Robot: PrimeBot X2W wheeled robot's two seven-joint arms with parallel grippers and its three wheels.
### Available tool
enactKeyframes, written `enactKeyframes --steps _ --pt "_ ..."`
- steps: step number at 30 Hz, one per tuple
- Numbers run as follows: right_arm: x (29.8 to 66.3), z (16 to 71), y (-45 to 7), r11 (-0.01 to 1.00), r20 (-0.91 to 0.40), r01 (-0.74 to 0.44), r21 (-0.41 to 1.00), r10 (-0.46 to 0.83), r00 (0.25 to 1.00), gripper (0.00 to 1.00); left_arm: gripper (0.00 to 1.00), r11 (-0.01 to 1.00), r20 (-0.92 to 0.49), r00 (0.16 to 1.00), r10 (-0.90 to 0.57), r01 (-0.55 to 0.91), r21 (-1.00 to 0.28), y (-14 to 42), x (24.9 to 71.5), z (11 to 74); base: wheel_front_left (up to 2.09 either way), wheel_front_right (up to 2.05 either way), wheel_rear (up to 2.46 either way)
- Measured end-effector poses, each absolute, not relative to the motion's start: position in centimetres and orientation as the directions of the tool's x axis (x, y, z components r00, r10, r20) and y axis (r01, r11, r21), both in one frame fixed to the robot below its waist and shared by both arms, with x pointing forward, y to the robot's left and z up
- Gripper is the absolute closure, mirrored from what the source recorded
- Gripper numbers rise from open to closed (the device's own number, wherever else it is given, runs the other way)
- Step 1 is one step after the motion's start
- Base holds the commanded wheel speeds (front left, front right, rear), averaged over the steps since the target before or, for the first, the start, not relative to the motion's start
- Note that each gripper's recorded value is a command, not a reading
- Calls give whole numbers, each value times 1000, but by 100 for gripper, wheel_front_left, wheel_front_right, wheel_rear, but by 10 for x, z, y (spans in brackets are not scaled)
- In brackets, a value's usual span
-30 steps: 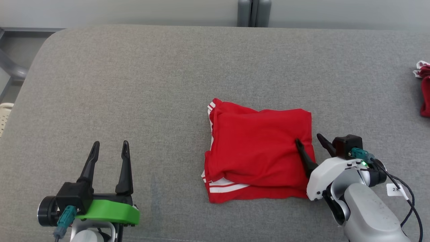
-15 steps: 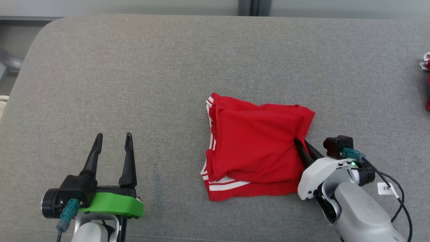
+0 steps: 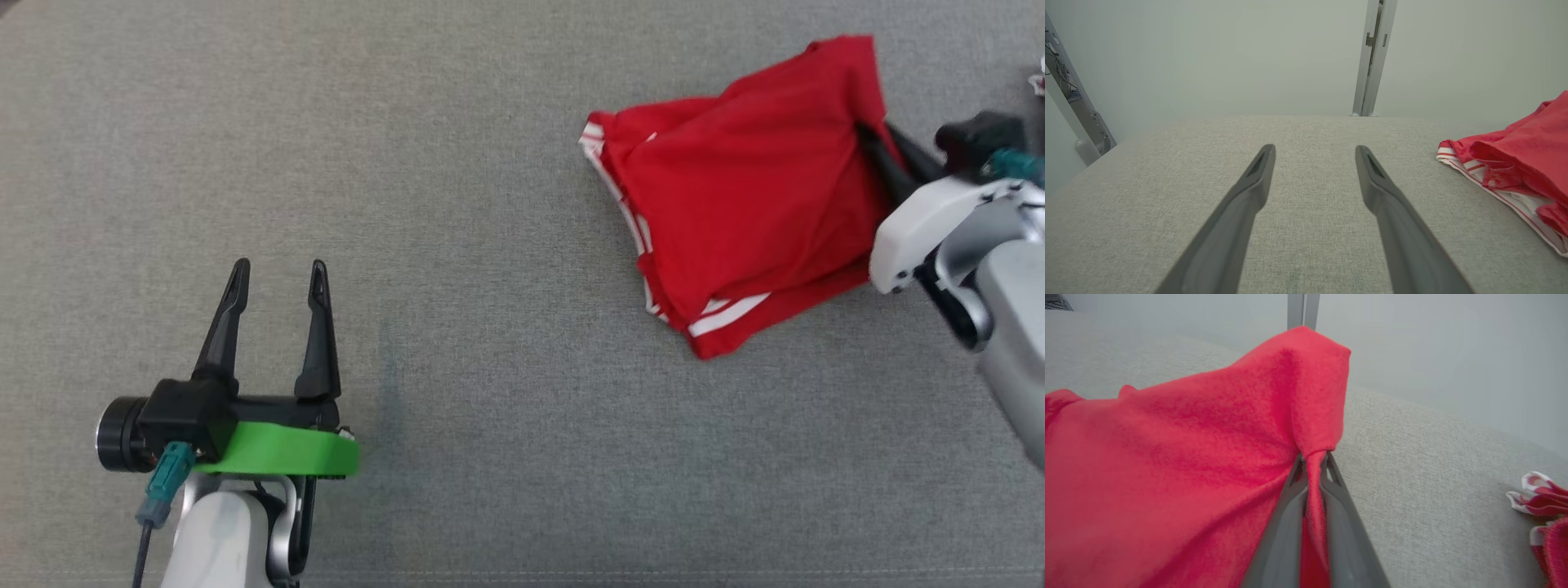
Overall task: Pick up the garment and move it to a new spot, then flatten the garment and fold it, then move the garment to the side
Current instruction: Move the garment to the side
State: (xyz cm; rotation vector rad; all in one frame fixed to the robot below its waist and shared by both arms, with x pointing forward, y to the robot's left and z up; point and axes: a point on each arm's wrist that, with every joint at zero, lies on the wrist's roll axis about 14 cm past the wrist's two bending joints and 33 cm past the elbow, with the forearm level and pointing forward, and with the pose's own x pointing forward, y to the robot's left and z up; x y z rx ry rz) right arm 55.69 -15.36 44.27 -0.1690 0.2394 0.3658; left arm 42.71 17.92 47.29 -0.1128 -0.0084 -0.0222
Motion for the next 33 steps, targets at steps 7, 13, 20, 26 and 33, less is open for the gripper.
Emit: enactKeyframes --steps 7,13,20,26,33 --pt "591 464 -244 935 -242 -260 -242 202 949 100 0 988 -6 993 -120 119 -97 148 465 452 0 0 0" --pt "590 475 -317 934 -252 -160 -320 79 965 100 0 973 -12 976 -216 215 -79 119 492 431 0 0 0" --pt "568 500 -396 917 -287 -39 -398 -84 954 100 0 942 -16 948 -319 315 -115 79 507 411 0 0 0" --pt "556 513 -439 890 -345 17 -456 -194 918 100 0 923 -4 932 -362 358 -144 59 512 406 0 0 0" --pt "559 499 -449 889 -384 35 -457 -232 894 0 0 922 4 932 -364 360 -142 60 512 409 0 0 0"
